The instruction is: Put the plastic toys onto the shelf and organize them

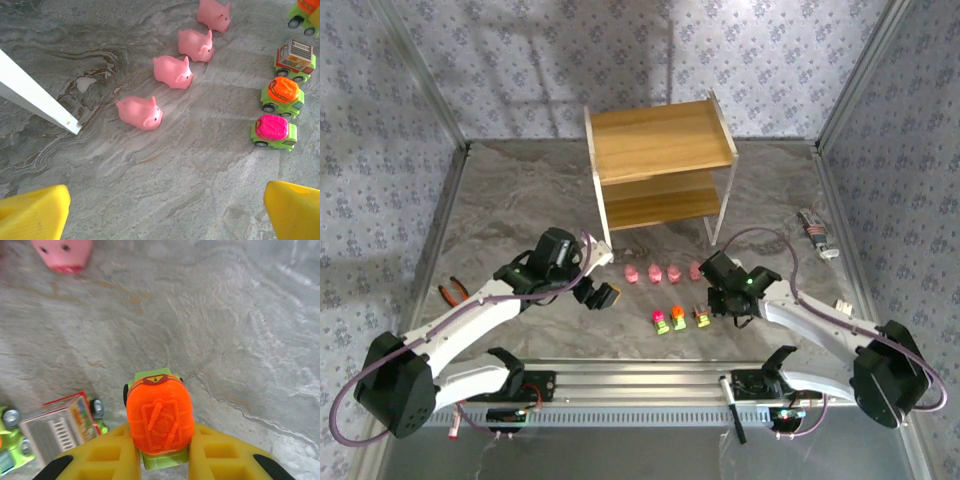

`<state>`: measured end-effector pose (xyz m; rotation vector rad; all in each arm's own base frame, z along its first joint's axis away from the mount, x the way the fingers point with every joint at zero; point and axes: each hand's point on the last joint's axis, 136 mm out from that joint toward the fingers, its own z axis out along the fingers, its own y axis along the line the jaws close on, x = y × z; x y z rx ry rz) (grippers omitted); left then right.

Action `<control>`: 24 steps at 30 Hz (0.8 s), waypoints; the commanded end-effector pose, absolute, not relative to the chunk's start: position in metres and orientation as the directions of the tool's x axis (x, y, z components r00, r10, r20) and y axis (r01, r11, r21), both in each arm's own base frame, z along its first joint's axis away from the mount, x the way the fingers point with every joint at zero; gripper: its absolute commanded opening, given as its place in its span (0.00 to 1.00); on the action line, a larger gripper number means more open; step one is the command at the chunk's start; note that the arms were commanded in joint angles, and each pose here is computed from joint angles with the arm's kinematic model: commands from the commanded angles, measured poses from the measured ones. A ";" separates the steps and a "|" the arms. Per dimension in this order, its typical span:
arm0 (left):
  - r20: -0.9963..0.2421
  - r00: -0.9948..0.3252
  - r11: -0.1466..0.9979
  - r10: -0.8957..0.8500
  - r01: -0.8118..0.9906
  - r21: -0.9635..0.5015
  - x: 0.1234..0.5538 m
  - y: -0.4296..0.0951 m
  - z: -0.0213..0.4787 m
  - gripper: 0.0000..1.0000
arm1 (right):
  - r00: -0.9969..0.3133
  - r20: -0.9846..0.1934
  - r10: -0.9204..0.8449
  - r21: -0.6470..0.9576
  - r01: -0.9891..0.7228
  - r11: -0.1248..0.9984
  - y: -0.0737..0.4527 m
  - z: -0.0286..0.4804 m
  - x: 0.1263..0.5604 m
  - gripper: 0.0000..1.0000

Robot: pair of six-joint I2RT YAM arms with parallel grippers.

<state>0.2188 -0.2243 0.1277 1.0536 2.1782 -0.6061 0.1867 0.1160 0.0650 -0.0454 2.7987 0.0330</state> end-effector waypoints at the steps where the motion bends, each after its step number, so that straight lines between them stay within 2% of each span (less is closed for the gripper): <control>1: -0.729 -0.449 0.544 0.517 0.830 -0.125 0.218 -0.232 0.140 1.00 | -0.925 -0.380 -0.021 -0.020 -0.014 1.000 0.109 0.094 0.188 0.25; 12: -0.744 -0.425 0.530 0.516 0.841 -0.112 0.221 -0.240 0.150 1.00 | -0.832 -0.551 -0.063 -0.056 -0.038 0.998 0.113 0.204 0.195 0.24; 24: -0.738 -0.387 0.501 0.554 0.862 -0.076 0.219 -0.252 0.148 1.00 | -0.687 -0.700 -0.195 -0.103 -0.174 0.979 0.154 0.330 0.220 0.26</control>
